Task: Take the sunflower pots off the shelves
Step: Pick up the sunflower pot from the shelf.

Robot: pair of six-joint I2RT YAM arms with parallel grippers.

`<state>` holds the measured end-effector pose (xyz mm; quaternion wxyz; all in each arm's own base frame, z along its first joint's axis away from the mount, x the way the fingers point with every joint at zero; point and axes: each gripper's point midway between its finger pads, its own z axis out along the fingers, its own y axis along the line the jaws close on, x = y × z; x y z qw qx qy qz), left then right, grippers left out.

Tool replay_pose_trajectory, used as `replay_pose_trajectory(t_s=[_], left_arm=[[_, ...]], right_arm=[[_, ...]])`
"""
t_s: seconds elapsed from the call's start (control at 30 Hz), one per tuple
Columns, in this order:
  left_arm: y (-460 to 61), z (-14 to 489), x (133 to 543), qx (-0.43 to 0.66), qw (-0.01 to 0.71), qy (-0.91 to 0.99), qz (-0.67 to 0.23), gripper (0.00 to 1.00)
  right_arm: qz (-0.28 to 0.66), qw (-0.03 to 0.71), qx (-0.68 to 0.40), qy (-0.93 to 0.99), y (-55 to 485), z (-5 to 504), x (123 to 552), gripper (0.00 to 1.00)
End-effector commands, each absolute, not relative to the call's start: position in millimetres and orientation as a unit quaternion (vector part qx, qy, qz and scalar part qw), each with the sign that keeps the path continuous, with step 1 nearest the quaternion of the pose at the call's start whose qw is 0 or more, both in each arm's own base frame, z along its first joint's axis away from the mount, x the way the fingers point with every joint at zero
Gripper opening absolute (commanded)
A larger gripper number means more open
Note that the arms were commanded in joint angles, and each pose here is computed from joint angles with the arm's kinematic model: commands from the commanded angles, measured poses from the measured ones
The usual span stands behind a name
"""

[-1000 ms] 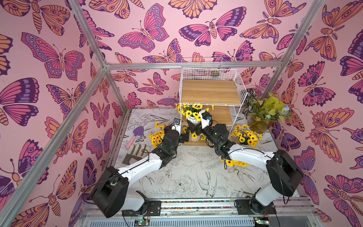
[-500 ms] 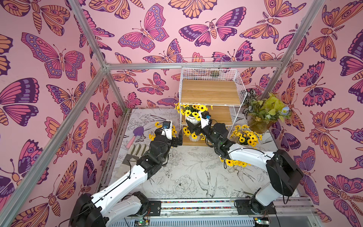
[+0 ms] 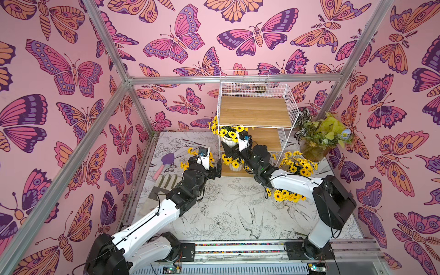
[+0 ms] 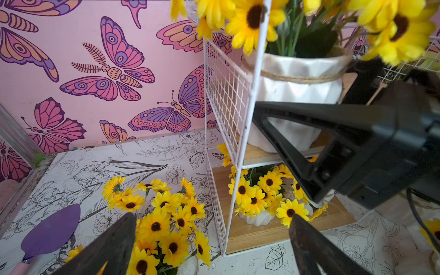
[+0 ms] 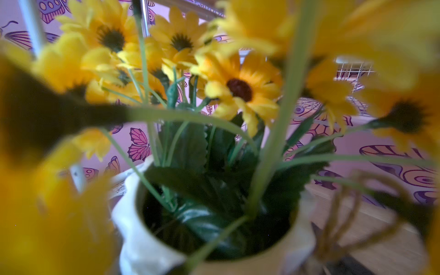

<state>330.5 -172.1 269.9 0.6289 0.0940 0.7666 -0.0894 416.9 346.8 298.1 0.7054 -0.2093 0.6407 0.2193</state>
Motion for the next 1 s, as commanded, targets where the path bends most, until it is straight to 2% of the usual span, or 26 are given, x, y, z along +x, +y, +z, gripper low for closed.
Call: replay_pose_trajectory(t_s=[0.0, 0.1, 0.2, 0.23, 0.27, 0.3, 0.33, 0.8, 0.97], left_arm=[[-171.3, 259.0, 329.9, 0.097, 0.619, 0.774, -0.088, 1.00], [-170.3, 259.3, 329.6, 0.097, 0.620, 0.774, -0.087, 1.00], [-168.5, 258.7, 328.8, 0.096, 0.621, 0.774, -0.083, 1.00], [-167.9, 259.0, 328.8, 0.095, 0.622, 0.773, -0.082, 1.00], [-167.7, 259.7, 328.6, 0.095, 0.622, 0.773, -0.082, 1.00], [-167.4, 260.8, 328.4, 0.094, 0.623, 0.772, -0.083, 1.00], [-167.0, 261.5, 327.9, 0.094, 0.624, 0.771, -0.083, 1.00], [-156.4, 285.7, 323.5, 0.077, 0.643, 0.758, -0.077, 1.00], [-148.0, 301.1, 318.1, 0.064, 0.651, 0.753, -0.074, 1.00]], right_arm=[[0.188, 0.631, -0.231, 0.716, 351.4, 220.2, 426.3, 0.99], [0.189, 0.632, -0.235, 0.714, 353.9, 217.7, 427.5, 1.00], [0.198, 0.634, -0.245, 0.706, 357.4, 218.8, 425.0, 0.91], [0.201, 0.632, -0.247, 0.707, 358.8, 219.2, 424.1, 0.84], [0.203, 0.631, -0.249, 0.706, 359.3, 220.9, 422.9, 0.70], [0.205, 0.632, -0.247, 0.706, 358.5, 221.9, 422.3, 0.60], [0.207, 0.634, -0.245, 0.704, 357.4, 224.3, 420.6, 0.58], [0.238, 0.639, -0.258, 0.684, 338.0, 256.9, 381.8, 0.54], [0.270, 0.643, -0.267, 0.666, 332.5, 277.5, 355.1, 0.53]])
